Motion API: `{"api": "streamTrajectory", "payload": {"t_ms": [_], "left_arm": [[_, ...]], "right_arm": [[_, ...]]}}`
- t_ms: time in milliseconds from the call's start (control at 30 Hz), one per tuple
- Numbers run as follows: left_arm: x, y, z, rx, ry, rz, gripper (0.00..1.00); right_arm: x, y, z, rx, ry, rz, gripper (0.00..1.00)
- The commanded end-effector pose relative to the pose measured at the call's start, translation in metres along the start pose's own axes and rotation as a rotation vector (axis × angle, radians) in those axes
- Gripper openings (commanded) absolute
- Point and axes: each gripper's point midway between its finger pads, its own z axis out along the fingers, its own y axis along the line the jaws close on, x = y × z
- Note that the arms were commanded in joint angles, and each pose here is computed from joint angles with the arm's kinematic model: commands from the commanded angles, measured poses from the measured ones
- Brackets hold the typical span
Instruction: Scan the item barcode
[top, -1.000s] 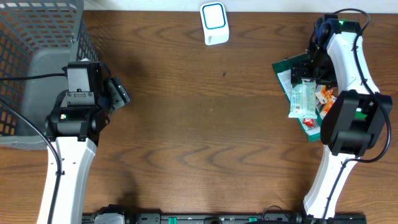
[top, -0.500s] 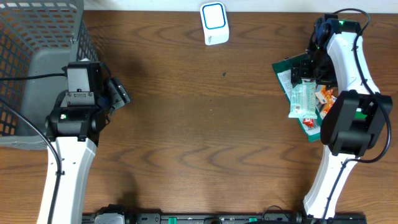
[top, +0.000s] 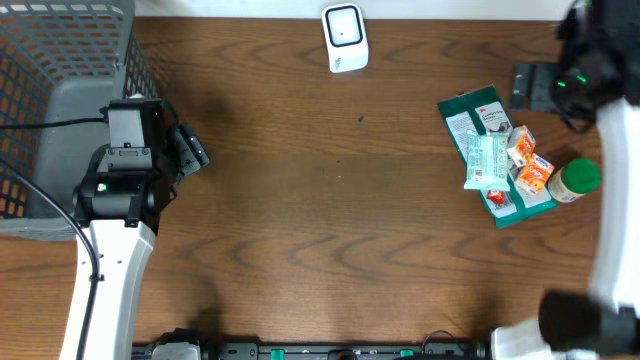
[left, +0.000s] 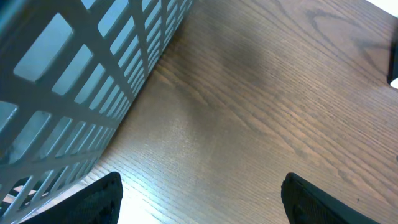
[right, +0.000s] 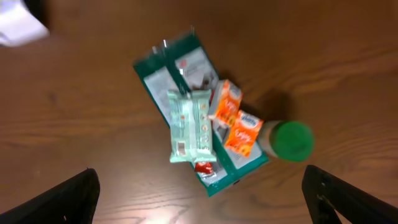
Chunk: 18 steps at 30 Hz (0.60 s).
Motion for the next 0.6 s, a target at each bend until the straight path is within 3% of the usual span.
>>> {"api": "streamTrajectory", "payload": {"t_ms": [0,233,567], "left_arm": [[-0.001,0.004,0.000,-0.016,-0.003,0.003,0.83],[-0.001,0.004,0.000,-0.016,-0.003,0.003,0.83],[-0.001,0.004,0.000,-0.016,-0.003,0.003,0.83]], "right_arm": [[0.001,-0.001,-0.045,-0.014,-0.108,-0.006,0.99],[0.022,-0.003,-0.148,-0.060,-0.366,-0.009,0.99],[0.091,-0.012,-0.265,-0.160,-0.684,-0.036,0.99]]}}
